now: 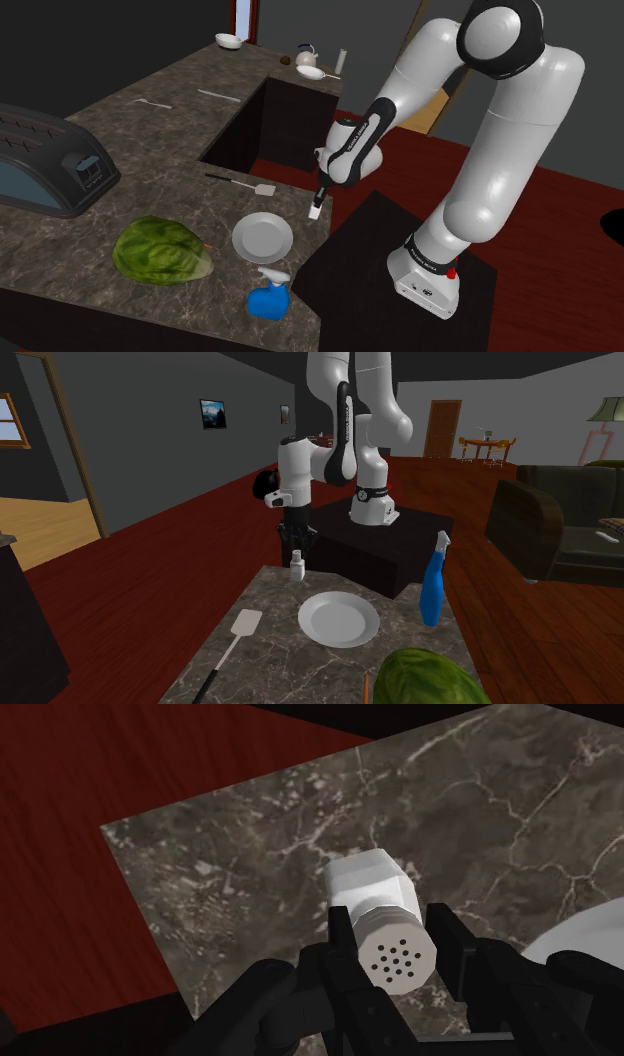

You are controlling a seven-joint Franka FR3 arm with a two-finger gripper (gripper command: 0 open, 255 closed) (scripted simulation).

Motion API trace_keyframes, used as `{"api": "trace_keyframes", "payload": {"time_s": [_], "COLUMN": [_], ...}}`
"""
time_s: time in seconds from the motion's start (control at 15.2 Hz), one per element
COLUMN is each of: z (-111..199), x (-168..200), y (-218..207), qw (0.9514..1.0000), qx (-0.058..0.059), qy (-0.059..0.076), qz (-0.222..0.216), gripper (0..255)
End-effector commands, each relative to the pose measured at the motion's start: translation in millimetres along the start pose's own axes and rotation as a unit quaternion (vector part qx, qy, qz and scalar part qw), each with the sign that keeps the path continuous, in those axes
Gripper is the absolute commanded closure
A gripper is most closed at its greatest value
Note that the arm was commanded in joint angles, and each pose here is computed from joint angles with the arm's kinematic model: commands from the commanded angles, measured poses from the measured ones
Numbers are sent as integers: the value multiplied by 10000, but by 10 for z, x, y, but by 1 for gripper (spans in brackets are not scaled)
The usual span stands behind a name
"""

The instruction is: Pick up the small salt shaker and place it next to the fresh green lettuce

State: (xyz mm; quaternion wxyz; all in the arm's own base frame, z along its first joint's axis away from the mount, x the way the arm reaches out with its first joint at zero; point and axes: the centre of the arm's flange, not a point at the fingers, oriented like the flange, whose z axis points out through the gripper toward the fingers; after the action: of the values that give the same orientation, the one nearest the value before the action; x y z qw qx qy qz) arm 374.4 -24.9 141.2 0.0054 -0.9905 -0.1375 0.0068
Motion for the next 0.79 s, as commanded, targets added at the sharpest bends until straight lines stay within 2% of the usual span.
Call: {"api": "trace_keyframes", "payload": {"time_s": [0.0, 0.73], "z": [-121, -701], "x": [2, -5], "y": [1, -6], "qw": [10000, 10000], "qx": [1, 1], "qy": [-1, -1], "qz": [0, 0], "gripper": [255, 255]}}
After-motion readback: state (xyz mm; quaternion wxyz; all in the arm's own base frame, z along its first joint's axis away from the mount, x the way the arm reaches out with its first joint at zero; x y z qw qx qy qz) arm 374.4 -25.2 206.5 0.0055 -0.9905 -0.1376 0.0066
